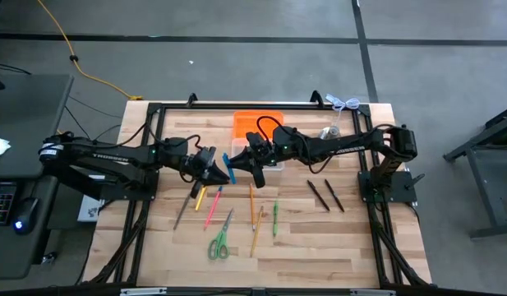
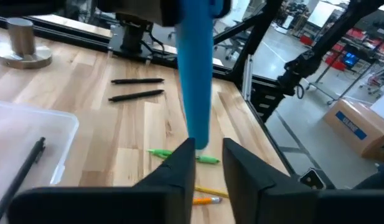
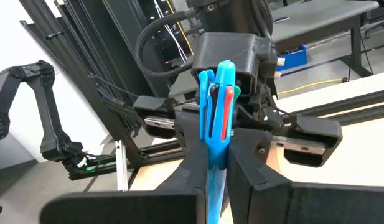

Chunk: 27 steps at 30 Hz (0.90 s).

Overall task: Pick & place school supplies into a supply box
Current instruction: Put the blue pen into the transparent supply box

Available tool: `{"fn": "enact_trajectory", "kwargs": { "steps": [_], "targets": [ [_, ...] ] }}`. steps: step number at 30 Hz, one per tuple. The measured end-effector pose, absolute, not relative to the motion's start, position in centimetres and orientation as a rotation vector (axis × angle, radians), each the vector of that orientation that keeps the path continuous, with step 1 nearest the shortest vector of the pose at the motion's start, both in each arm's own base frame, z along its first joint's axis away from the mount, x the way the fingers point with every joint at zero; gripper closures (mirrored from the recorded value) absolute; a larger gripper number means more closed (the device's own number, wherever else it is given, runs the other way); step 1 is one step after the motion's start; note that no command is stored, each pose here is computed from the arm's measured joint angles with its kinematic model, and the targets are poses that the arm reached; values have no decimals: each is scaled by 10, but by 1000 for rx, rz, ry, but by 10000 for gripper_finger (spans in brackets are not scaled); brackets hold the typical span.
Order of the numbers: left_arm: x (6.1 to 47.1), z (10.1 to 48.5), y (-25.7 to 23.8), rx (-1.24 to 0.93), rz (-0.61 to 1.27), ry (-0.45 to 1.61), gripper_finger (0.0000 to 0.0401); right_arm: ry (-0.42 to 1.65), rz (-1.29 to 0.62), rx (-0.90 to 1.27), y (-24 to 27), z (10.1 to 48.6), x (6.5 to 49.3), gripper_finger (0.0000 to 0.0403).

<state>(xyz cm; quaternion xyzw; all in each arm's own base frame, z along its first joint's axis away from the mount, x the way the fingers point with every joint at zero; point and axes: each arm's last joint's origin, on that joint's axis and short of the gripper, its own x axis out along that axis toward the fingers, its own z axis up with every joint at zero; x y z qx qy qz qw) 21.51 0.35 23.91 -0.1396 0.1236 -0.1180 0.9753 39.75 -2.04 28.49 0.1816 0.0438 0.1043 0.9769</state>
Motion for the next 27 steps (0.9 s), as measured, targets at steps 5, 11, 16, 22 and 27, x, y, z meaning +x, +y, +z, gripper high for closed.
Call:
{"fn": "enact_trajectory", "kwargs": {
  "steps": [5,11,16,22,27],
  "targets": [
    [216,239,6,-270,-138,239,226,84,188,366,-21,285,398,391],
    [216,239,7,-266,-103,231,176,78,153,364,-22,285,398,391],
    [217,243,7,-261,-106,188,168,72,129,340,-23,285,398,391],
    [217,247,9,-254,-75,148,181,70,117,338,-26,285,398,391],
    [218,248,9,-252,-71,127,194,67,99,338,-26,285,398,391]
  ]
}}
